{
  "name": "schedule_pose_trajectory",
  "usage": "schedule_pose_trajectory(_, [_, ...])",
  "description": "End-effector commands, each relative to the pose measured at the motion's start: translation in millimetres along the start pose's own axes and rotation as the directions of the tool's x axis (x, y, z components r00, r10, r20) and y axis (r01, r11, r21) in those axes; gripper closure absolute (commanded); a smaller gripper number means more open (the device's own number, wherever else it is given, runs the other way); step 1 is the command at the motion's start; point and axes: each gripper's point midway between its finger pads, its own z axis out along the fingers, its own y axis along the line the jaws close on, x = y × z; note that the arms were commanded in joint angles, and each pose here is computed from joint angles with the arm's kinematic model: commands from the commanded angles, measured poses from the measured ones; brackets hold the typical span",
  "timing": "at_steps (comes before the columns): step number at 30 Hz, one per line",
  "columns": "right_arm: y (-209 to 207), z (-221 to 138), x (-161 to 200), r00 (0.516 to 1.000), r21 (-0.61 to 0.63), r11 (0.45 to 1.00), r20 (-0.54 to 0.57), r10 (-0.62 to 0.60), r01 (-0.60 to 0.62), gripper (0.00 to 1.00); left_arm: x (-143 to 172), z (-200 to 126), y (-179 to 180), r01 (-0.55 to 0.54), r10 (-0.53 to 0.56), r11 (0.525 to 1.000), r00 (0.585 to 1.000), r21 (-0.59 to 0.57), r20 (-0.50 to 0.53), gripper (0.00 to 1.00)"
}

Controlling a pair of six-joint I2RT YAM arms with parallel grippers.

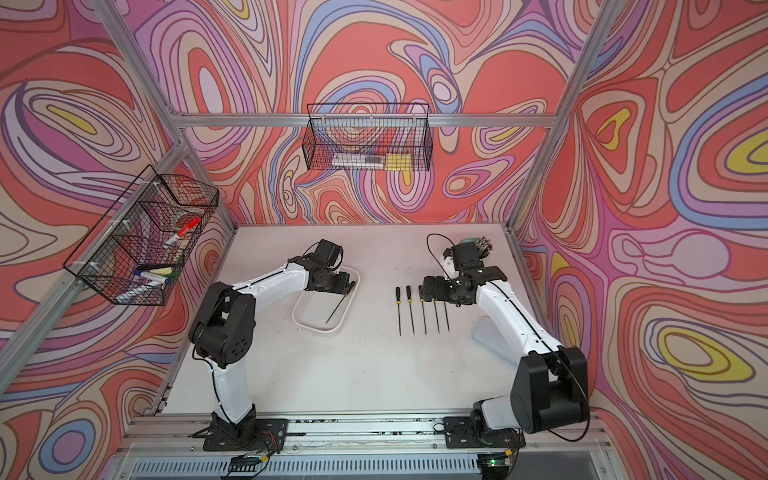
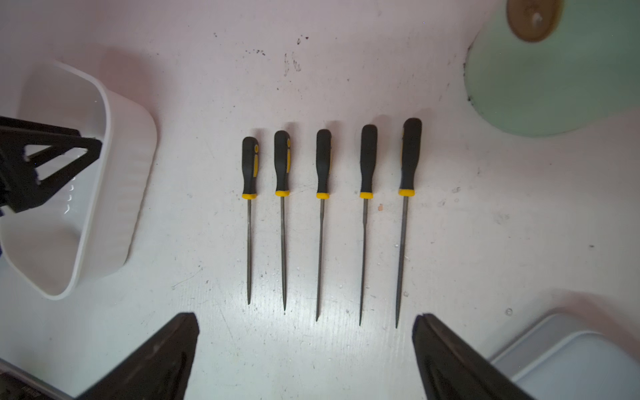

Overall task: Take the file tool out of the storage box
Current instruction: Place the file tool at the center of the board, then pick up the file tool from the storage box.

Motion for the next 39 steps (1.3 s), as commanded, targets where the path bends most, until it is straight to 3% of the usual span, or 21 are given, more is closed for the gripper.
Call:
schedule_pose_trajectory(1, [15,-3,-4,0.999,-0.084,0.996,0.033,0.000,0.003,0.02,1,8,3,-0.027,0.026,0.999,0.999,-0.020,-0.037,0.52])
schedule_pose_trajectory(16, [21,-3,-6,0.999,-0.107,0.994,0.051,0.012,-0.007,0.03,3,40,-7,-0.019,0.022,0.999,0.997,0.031,-0.079,0.61])
schedule_pose_trajectory(26, [23,0,-2,0.999,-0.104,0.995,0.052,0.005,0.000,0.03,7,47,5,-0.017,0.013,0.999,0.995,-0.039,-0.100,0.84])
schedule_pose_trajectory(34, [38,-6,2,0.996,-0.173,0.984,0.087,-0.019,0.034,0.05,-6,18,2,0.004,-0.004,1.000,1.000,-0.011,0.010,0.92])
schedule_pose_trajectory(39, [67,-12,2,0.989,-0.257,0.964,0.145,-0.028,0.064,0.09,-14,-12,-2,0.067,-0.074,0.995,0.992,0.071,0.100,0.93])
